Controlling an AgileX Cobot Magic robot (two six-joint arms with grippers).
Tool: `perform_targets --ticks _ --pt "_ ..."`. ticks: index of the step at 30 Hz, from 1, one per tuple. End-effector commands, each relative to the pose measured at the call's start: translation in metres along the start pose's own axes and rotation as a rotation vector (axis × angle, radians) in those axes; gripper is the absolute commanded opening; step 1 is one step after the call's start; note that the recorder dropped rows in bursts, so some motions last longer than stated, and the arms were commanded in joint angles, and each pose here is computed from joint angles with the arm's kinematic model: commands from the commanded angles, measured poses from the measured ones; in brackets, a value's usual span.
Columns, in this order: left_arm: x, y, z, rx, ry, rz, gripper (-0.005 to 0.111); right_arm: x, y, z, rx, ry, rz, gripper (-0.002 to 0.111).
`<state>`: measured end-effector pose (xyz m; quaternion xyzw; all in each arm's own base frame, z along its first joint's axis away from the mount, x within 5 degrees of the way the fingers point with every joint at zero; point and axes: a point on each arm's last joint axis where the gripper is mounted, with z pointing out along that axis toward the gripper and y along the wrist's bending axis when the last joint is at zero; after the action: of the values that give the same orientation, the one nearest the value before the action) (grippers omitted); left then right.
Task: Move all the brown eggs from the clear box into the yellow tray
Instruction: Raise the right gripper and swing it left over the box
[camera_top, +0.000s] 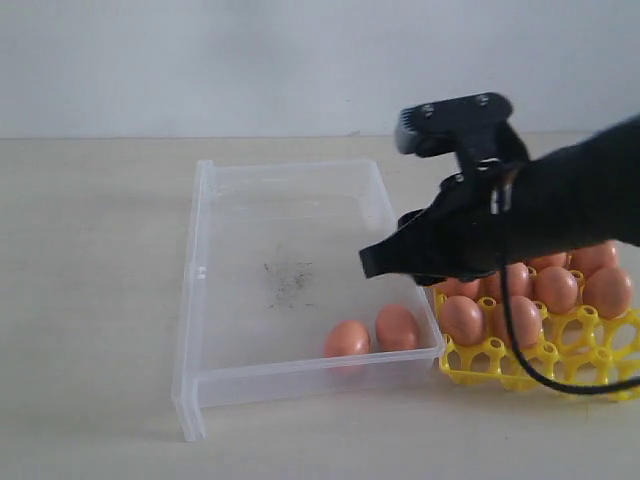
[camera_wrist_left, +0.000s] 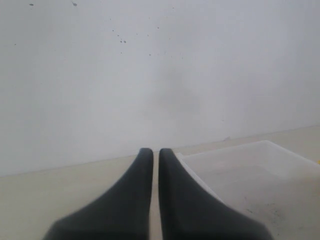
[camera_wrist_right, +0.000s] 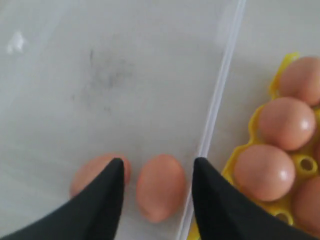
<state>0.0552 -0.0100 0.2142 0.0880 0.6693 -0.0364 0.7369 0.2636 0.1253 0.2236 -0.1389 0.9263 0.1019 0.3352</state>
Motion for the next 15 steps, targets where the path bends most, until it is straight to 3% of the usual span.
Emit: perform_targets --ticks 1,7,15 --pt "0.001 0.000 0.000 0.004 0.001 -0.001 0.004 -0.007 0.013 0.028 0.021 0.332 -0.107 0.054" --pt "0.001 0.000 0.000 0.004 0.001 -0.001 0.004 -0.022 0.016 0.050 0.062 0.561 -0.139 0.051" --pt "0.001 0.000 0.000 0.004 0.001 -0.001 0.004 -0.052 0.024 0.055 0.045 0.510 -0.079 0.051"
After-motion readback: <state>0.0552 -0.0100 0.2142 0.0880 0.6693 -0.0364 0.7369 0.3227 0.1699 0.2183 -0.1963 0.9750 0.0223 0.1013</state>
